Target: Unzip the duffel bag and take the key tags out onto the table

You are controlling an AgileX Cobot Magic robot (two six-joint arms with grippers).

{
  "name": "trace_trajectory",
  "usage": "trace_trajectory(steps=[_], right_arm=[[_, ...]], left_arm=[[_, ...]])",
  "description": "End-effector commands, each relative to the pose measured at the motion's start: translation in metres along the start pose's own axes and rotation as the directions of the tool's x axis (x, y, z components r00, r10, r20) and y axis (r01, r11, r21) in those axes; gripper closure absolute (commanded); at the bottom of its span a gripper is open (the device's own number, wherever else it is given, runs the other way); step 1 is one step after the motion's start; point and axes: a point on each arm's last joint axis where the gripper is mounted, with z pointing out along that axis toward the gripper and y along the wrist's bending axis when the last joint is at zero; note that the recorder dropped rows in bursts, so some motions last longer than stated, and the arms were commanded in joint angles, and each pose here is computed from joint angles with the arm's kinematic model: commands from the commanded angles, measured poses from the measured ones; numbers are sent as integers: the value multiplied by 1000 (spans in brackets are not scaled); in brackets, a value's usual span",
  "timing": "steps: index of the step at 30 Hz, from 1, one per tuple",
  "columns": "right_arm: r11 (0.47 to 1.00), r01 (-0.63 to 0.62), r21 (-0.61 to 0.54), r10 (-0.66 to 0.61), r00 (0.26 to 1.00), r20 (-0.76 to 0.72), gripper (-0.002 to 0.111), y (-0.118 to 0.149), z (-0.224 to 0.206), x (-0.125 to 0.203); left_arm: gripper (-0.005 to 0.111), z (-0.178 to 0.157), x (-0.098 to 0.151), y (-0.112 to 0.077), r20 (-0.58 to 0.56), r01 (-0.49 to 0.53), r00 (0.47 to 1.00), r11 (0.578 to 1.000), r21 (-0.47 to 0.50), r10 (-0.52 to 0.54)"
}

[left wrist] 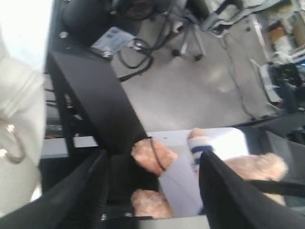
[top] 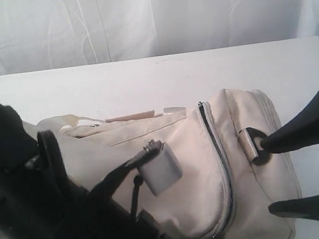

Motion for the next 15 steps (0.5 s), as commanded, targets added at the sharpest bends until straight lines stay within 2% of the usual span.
trace_trajectory(steps=[1, 5, 12, 15], right_arm=[[1000, -3, 3, 4, 1000, -28, 55, 2, 2, 6], [1000, -12, -2, 11, 999, -39, 56, 3, 5, 10], [1000, -11, 16, 12, 999, -34, 56, 1, 5, 10], [1000, -11, 25, 12, 999, -32, 56, 0, 5, 9]], left_arm=[[47, 8, 4, 8, 54, 26, 998, 994, -103, -20], [47, 7, 1, 15, 86, 30, 996, 985, -172, -16], [47, 7, 2, 14, 82, 25, 997, 985, -170, -11], [47, 7, 2, 16, 75, 11, 997, 979, -201, 4]])
